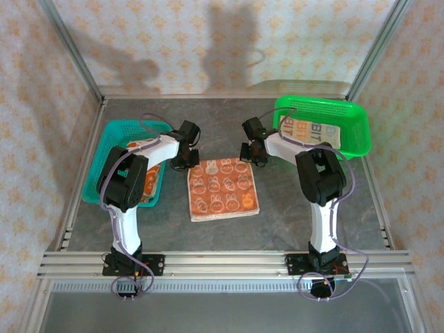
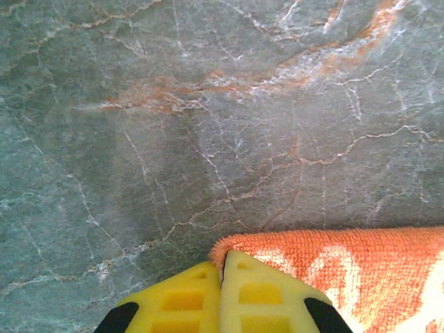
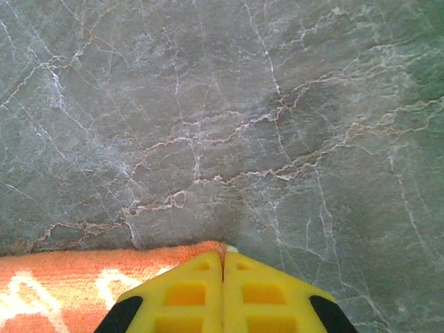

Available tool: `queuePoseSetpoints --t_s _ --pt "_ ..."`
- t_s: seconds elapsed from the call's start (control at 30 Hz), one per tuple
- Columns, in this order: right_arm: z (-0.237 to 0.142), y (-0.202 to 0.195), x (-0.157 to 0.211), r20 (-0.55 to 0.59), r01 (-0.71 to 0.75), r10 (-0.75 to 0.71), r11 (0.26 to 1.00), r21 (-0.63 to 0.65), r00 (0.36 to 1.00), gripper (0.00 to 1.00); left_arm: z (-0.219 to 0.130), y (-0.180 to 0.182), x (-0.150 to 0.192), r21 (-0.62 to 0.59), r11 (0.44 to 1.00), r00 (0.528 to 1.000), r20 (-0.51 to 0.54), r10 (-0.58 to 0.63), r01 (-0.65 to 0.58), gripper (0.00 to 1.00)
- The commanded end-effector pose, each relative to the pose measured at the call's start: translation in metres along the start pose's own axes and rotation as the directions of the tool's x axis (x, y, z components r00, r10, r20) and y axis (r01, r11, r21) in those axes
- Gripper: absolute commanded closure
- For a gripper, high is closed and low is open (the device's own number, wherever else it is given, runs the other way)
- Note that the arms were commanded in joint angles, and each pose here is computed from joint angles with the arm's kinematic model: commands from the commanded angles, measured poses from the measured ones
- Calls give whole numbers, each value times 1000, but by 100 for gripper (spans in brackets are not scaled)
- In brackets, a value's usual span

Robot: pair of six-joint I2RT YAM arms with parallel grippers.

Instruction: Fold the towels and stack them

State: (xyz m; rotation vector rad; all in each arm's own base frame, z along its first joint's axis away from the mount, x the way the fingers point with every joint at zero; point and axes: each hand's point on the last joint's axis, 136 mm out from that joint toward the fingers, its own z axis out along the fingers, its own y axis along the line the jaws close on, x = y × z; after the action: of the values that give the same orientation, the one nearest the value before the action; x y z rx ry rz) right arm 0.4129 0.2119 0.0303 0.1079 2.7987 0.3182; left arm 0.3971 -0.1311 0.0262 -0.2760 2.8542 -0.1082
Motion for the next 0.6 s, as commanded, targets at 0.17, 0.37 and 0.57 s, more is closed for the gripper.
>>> queuePoseSetpoints --t_s 0.17,0.37,0.57 --pt "-81 4 -52 203 22 -9 998 -63 979 100 -76 -18 -51 65 995 976 207 66 -81 100" --pt "-101 8 -40 273 52 -20 992 -112 962 100 -91 -22 -44 147 984 954 294 53 -100 100" --pt "-98 3 -9 296 79 -47 992 -95 954 100 -92 -19 -19 180 977 934 353 46 -116 100"
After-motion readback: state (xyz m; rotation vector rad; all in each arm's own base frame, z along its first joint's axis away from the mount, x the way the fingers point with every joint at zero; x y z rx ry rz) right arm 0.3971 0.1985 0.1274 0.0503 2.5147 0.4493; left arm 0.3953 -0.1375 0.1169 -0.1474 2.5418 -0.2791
